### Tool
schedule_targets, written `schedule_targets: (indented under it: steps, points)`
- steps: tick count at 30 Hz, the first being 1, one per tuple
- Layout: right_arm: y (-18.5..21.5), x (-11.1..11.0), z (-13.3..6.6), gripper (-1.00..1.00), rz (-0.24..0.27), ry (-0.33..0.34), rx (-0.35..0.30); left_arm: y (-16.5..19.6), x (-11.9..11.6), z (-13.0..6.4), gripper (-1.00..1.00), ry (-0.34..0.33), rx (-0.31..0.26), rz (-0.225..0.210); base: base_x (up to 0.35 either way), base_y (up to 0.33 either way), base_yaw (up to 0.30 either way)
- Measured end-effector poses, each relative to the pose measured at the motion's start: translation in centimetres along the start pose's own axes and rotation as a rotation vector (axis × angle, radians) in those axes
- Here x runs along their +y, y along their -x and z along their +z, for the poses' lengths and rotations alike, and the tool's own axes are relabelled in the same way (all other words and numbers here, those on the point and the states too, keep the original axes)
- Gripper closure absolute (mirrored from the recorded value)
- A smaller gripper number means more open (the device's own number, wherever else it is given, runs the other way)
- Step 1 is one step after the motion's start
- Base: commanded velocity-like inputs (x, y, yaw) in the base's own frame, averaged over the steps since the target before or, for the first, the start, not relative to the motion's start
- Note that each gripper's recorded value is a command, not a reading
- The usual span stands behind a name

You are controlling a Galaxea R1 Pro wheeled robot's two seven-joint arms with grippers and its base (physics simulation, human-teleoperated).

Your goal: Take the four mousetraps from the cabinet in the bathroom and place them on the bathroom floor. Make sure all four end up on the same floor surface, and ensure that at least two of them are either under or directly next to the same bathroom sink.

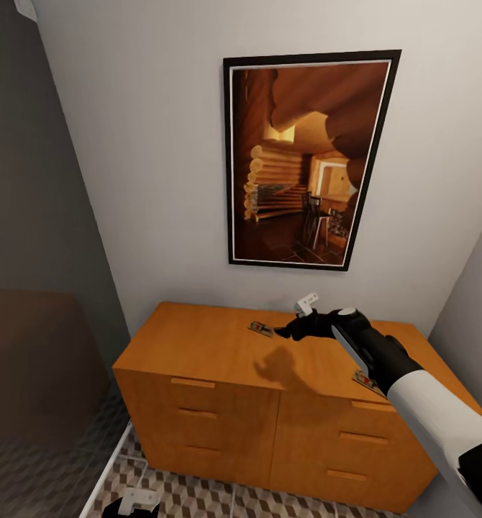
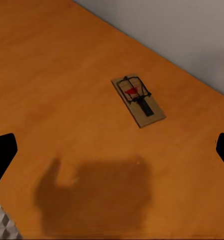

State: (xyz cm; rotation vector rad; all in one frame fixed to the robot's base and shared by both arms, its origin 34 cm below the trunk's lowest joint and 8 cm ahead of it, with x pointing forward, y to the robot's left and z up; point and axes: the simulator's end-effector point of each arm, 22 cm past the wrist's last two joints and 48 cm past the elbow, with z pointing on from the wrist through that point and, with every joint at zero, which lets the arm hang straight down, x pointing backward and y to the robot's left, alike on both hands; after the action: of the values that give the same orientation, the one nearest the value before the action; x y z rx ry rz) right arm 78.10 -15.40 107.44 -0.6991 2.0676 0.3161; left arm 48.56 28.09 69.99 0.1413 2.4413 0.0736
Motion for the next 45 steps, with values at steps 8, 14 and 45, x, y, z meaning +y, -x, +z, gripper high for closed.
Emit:
schedule_targets:
  steps: [8, 14, 45]
  points:
    - [-1.8, -0.7, 0.4, -1.0, 0.006, -0.015, 0.035, 0.0, 0.0, 0.0, -1.0, 0.001, 0.001, 0.0, 0.001, 0.0, 0.0]
    - [-1.8, -1.3, 0.4, -1.0, -0.013, -0.024, 0.013, 0.0, 0.1, 0.0, -1.0, 0.002, 0.002, 0.0, 0.0, 0.0, 0.0]
    - [-2.6, 0.2, -0.4, -1.0, -0.019, 0.104, 0.008, 0.0, 0.1, 0.0, -1.0, 0.002, 0.002, 0.0, 0.004, -0.004, 0.0]
